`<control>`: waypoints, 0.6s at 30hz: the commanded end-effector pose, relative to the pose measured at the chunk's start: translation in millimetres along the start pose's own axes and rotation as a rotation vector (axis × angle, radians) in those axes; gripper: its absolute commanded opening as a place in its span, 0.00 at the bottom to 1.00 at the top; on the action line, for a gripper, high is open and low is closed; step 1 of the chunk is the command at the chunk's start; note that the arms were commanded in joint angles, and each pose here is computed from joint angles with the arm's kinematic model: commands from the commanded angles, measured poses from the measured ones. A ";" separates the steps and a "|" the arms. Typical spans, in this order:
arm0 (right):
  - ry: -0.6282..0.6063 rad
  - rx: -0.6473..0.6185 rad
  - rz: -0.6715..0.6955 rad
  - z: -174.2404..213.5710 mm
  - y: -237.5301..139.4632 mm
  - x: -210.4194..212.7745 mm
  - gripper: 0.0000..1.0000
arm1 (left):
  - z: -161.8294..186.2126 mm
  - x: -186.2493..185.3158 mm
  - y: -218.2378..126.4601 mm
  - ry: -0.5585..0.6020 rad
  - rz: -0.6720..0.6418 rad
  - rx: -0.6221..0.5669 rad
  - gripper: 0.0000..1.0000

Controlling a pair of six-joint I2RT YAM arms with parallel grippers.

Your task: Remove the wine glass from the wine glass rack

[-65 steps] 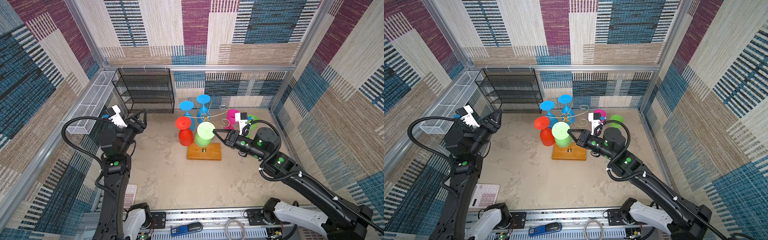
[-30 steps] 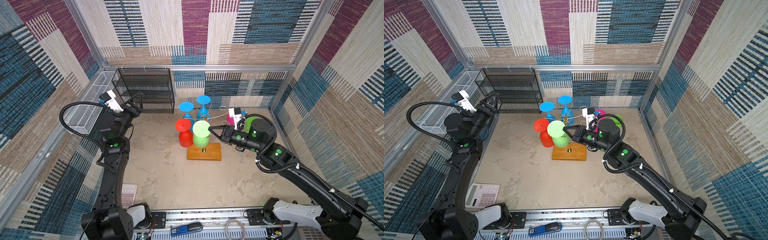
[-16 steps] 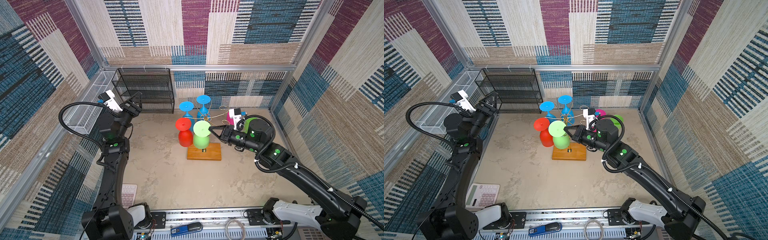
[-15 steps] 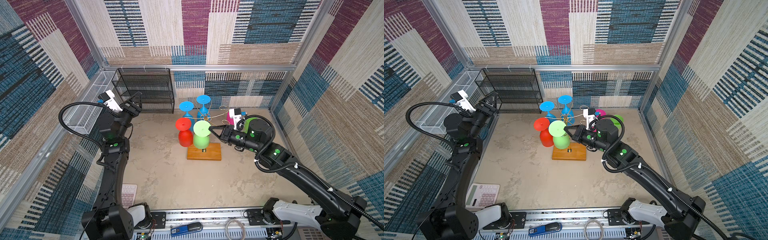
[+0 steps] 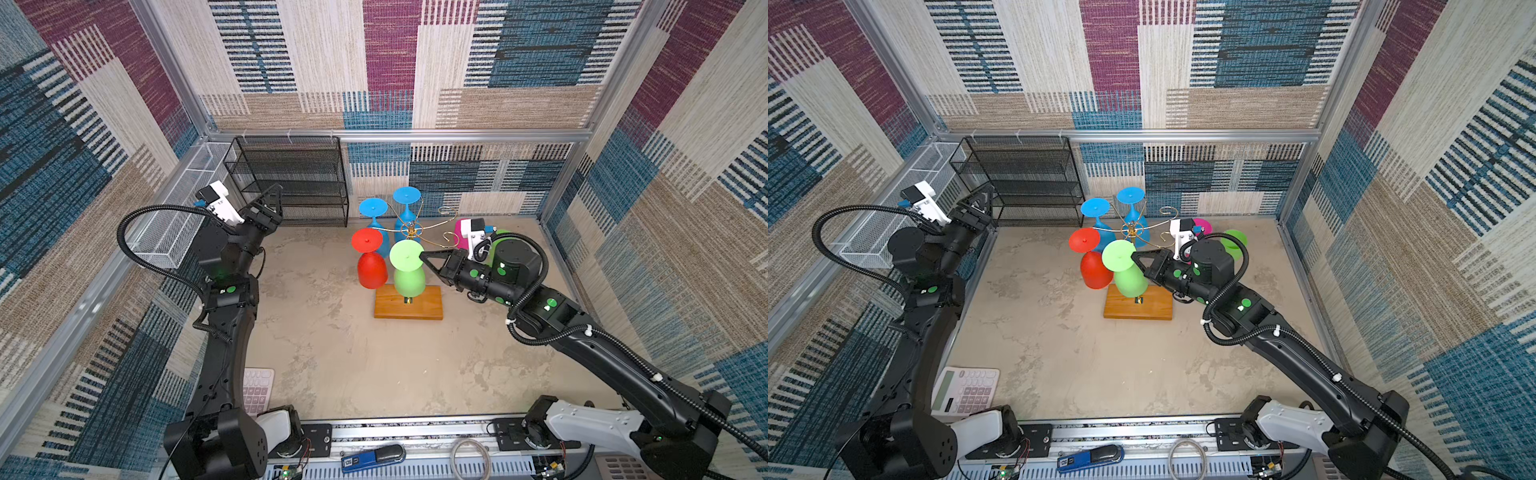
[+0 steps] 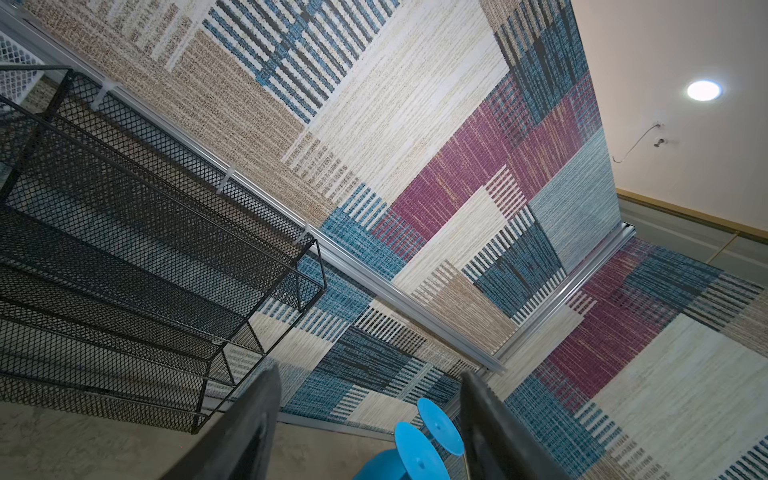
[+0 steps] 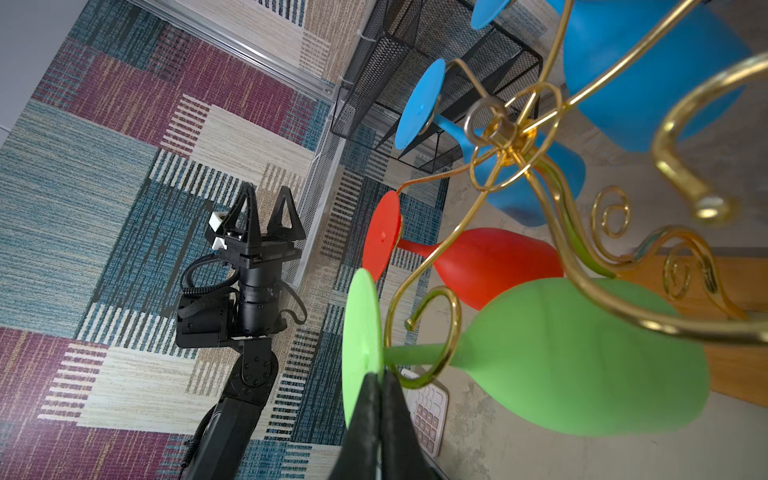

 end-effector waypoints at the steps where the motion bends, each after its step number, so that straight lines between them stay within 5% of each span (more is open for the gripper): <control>1: -0.005 -0.039 -0.044 -4.3 -3.0 9.0 0.00 | -4.5 -3.7 -0.9 0.009 0.028 -0.030 0.70; 18: 0.002 0.020 -0.041 -2.0 -7.2 16.4 0.00 | 8.5 6.4 7.7 -0.062 0.049 0.056 0.70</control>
Point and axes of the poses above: each gripper's point midway between its finger pads, its own y axis out along the fingers, its own x axis along the line the jaws close on, z = x × y, the point moved 10 cm from there along -y, back along the fingers, and after that the axes turned 9 degrees about y, right-handed, at the moved point
